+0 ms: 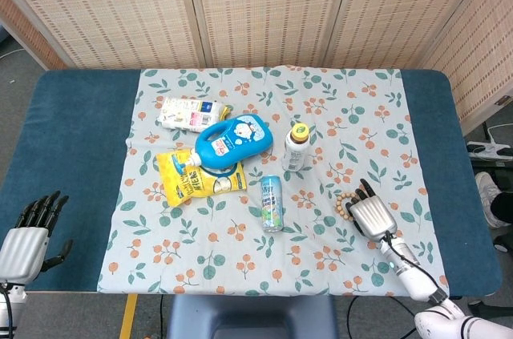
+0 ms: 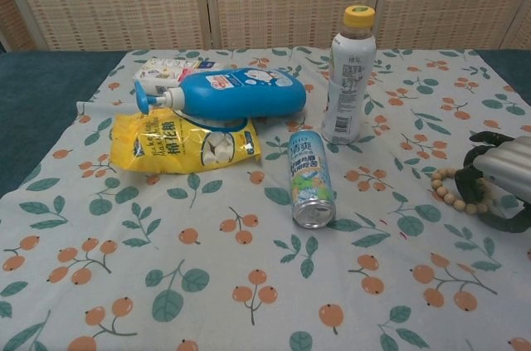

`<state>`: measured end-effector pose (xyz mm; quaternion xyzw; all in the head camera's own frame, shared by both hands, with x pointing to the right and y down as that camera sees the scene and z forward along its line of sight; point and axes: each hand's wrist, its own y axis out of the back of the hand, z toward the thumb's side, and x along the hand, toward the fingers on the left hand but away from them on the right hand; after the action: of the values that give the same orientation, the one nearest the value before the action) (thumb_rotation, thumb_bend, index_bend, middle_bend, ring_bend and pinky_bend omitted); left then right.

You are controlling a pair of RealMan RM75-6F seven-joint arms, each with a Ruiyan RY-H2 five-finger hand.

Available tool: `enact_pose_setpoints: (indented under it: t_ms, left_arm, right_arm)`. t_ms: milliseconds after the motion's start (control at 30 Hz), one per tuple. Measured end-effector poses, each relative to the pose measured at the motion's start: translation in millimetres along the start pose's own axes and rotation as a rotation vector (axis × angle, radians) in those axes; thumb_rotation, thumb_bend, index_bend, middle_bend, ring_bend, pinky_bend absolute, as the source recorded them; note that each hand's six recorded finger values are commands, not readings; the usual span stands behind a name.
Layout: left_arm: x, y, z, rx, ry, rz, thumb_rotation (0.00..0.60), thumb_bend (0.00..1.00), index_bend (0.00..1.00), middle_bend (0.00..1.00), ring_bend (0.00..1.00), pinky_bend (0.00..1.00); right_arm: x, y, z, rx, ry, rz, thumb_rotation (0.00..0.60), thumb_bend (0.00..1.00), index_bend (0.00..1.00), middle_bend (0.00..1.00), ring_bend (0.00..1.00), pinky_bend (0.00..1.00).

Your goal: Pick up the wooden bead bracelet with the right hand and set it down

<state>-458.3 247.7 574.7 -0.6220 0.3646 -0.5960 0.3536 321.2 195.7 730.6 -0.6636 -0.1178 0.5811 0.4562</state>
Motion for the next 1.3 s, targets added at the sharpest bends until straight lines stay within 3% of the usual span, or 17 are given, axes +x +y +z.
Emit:
enact_pose_setpoints:
  t_ms: [167,333,400,600,700,800,1000,1233,1300]
  left_arm:
    - [0,0,-1,0.001,0.003,0.0,0.6,0.4,0.0,0.0,0.0,0.1]
    - [0,2,0,-0.001,0.003,0.003,0.6,0.4,0.01,0.0,0.0,0.1]
    - [-1,3,0,-0.002,0.003,0.006,0.6,0.4,0.01,0.0,0.0,0.1]
    - [-2,3,0,-0.002,0.004,0.009,0.6,0.4,0.0,0.0,0.0,0.1]
    - [-2,3,0,0.0,0.003,0.009,0.6,0.4,0.01,0.0,0.0,0.1]
    - [-2,2,1,0.002,0.003,0.006,0.6,0.4,0.01,0.0,0.0,0.1]
    - [-1,1,1,0.004,0.003,0.006,0.6,0.4,0.01,0.0,0.0,0.1]
    - [-1,0,1,0.006,0.004,0.003,0.6,0.4,0.01,0.0,0.0,0.1]
    - [-1,0,0,0.005,0.004,0.002,0.6,0.4,0.01,0.0,0.0,0.1]
  right_arm:
    - [-3,-3,2,0.021,0.007,0.007,0.6,0.37,0.61,0.53,0.26,0.04]
    - [-3,-1,2,-0.001,0.011,0.01,0.6,0.69,0.69,0.59,0.33,0.1]
    - [-3,1,1,-0.025,0.012,0.002,0.6,0.74,0.71,0.6,0.35,0.12]
    - [-1,16,-2,-0.156,0.019,-0.062,0.6,0.77,0.73,0.63,0.39,0.15]
    - [1,23,-3,-0.284,0.021,-0.081,0.6,0.77,0.73,0.63,0.39,0.16]
    - [2,30,-3,-0.468,0.023,-0.085,0.6,0.77,0.73,0.63,0.39,0.16]
    - [4,43,1,-0.97,0.033,-0.036,0.6,0.77,0.71,0.63,0.39,0.18]
    - [6,56,11,-1.673,0.025,0.136,0.6,0.77,0.64,0.63,0.39,0.22]
    - [7,59,14,-1.826,0.016,0.184,0.6,0.77,0.61,0.63,0.38,0.23]
